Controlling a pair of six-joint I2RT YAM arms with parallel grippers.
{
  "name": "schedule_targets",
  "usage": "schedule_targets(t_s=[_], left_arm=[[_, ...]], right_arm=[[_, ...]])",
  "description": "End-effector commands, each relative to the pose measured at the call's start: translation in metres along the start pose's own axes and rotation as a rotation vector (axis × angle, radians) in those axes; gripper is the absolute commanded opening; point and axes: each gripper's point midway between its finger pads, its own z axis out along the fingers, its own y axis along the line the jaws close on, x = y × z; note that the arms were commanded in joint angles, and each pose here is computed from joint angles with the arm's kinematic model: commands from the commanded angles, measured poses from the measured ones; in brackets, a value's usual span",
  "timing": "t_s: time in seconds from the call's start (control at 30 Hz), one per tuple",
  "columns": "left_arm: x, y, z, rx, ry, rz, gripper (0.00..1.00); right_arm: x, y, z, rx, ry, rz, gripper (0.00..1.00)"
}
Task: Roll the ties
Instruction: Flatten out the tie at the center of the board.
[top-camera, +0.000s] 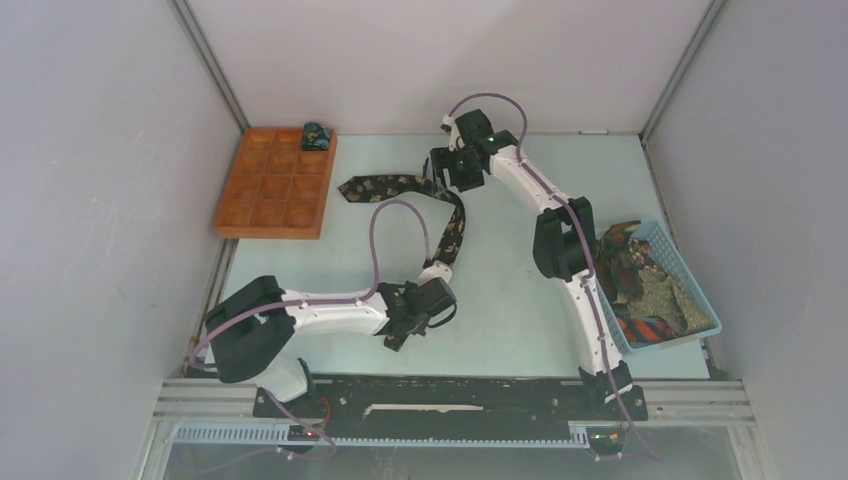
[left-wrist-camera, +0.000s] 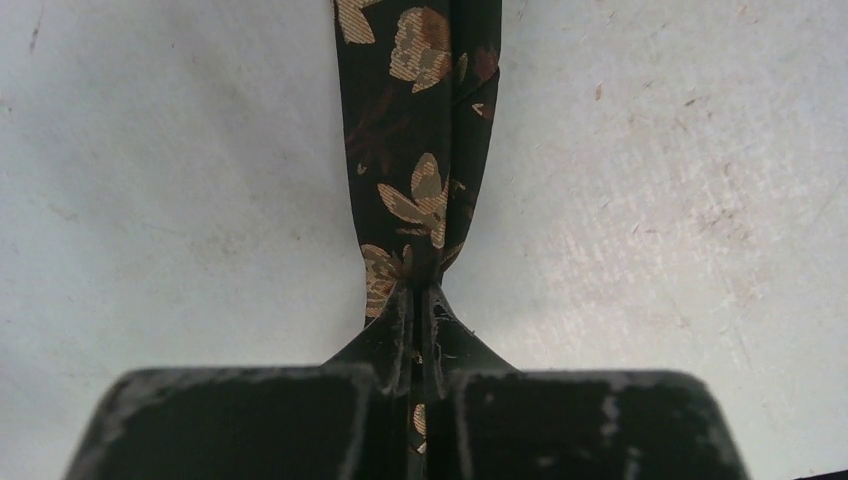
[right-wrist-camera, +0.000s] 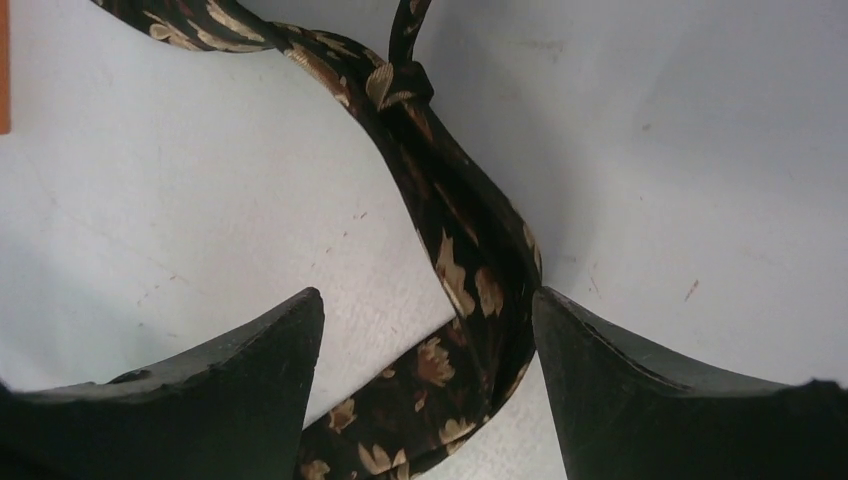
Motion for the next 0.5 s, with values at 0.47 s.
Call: schedule_targets(t_s=[0.47], left_arm=[[0.013,-0.047,-0.071,0.417,-0.122,-0.103,0.00]], right_arm=[[0.009,0.019,0.048,0.052,0.006,-0.099,0.75]])
